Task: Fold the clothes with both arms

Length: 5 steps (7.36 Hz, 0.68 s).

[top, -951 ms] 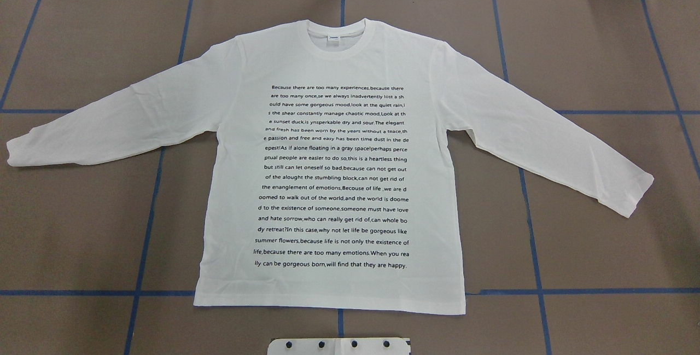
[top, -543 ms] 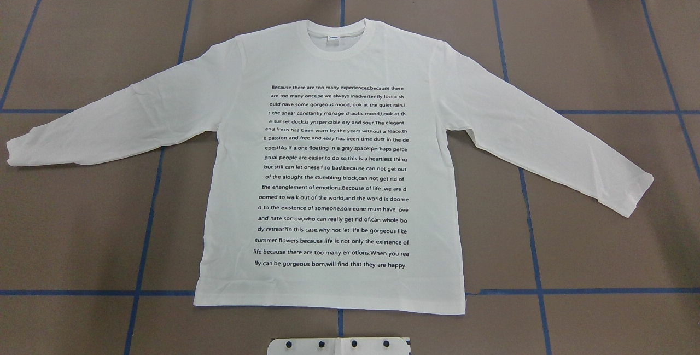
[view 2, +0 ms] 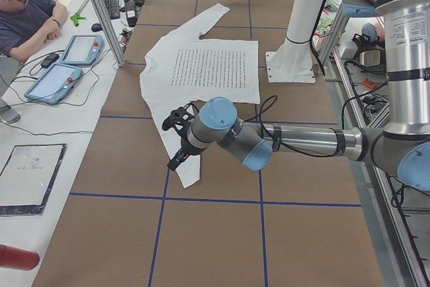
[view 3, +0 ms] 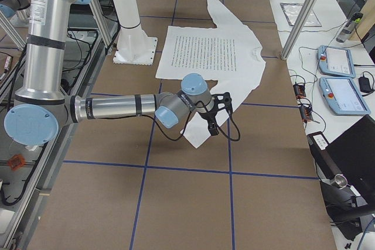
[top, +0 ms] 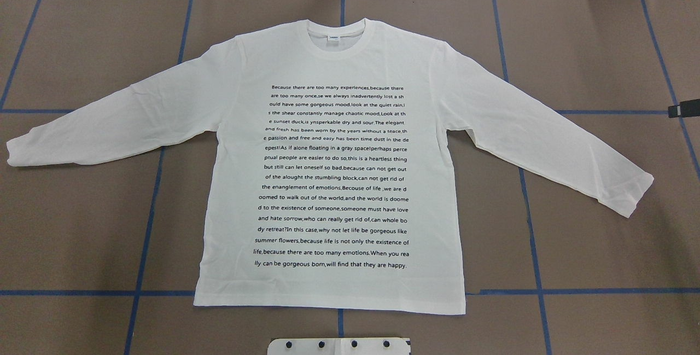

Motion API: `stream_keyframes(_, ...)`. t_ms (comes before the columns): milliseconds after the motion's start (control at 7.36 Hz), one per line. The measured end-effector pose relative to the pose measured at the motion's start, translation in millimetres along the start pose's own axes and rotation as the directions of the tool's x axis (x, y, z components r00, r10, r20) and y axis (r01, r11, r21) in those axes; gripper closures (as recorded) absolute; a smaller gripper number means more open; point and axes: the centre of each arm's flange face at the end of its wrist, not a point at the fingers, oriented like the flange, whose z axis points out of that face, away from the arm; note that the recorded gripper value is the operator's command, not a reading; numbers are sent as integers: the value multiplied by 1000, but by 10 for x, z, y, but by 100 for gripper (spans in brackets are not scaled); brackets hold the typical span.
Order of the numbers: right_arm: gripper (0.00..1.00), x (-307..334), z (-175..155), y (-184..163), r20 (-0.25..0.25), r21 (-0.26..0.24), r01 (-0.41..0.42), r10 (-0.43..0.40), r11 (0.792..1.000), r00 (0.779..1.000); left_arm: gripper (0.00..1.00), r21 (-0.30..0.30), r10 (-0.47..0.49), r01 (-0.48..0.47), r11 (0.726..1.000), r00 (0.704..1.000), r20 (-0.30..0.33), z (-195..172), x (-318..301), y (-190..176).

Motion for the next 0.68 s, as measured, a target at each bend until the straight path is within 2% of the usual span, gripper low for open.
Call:
stream_keyframes(136, 25, -187, 248, 234, -15, 12, -42, 42, 999, 999, 0, 0, 1, -1, 1000, 1000, 0, -6, 3, 9)
stream_keyframes(408, 27, -165, 644, 547, -51, 25, -64, 65, 998, 997, 0, 2, 2, -2, 1000, 1000, 2, -26, 4, 19)
stream_keyframes(679, 32, 119, 885, 726, -38, 43, -51, 53, 998, 998, 0, 2, 2, -2, 1000, 1000, 3, -30, 0, 31)
